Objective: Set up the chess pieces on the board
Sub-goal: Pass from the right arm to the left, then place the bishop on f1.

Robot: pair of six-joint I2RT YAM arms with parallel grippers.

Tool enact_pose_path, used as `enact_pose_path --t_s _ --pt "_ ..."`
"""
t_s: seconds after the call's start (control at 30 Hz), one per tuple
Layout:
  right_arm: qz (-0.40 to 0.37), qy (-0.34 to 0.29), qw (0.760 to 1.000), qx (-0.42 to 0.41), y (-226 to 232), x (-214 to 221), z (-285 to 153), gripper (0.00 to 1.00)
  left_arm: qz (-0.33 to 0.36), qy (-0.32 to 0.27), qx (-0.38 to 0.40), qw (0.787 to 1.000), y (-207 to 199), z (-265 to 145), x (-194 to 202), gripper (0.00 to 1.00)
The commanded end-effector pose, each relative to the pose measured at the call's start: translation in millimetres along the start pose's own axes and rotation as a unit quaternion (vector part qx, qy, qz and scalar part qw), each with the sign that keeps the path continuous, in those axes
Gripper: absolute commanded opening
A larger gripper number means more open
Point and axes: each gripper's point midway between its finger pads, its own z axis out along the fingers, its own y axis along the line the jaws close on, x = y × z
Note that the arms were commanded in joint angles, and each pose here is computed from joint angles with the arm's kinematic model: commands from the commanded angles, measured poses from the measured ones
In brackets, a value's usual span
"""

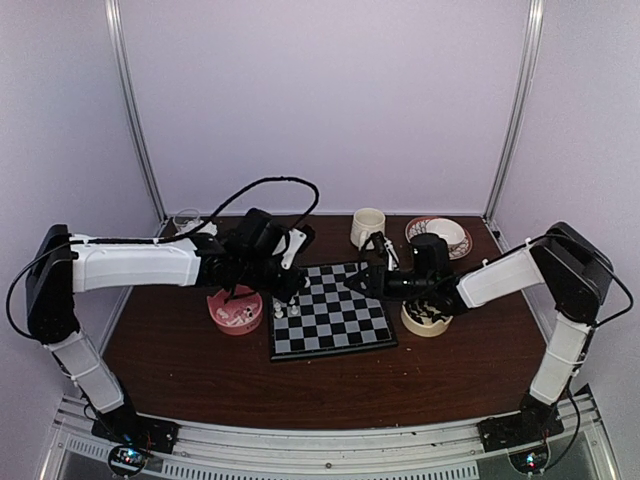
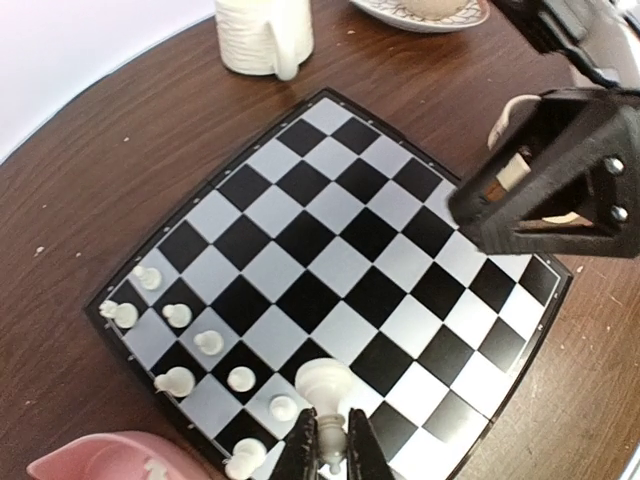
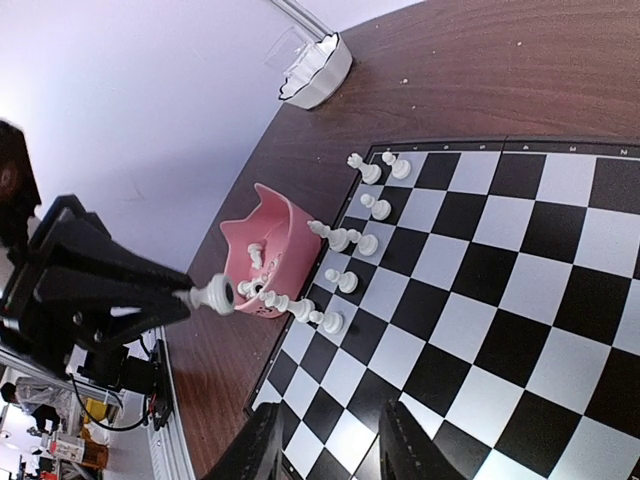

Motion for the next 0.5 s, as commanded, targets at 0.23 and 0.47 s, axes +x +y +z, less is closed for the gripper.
enact_pose_path --t_s 0.23,0.47 --pt "-0.085 -0.025 0.991 0.097 -14 -9 -28 0.41 -0.051 0.105 -0.04 0.992 55 3 17 0.04" --pt "-0.105 -0.025 0.986 0.123 -20 -8 -31 0.47 -0.067 0.114 -0.061 0.989 79 1 25 0.04"
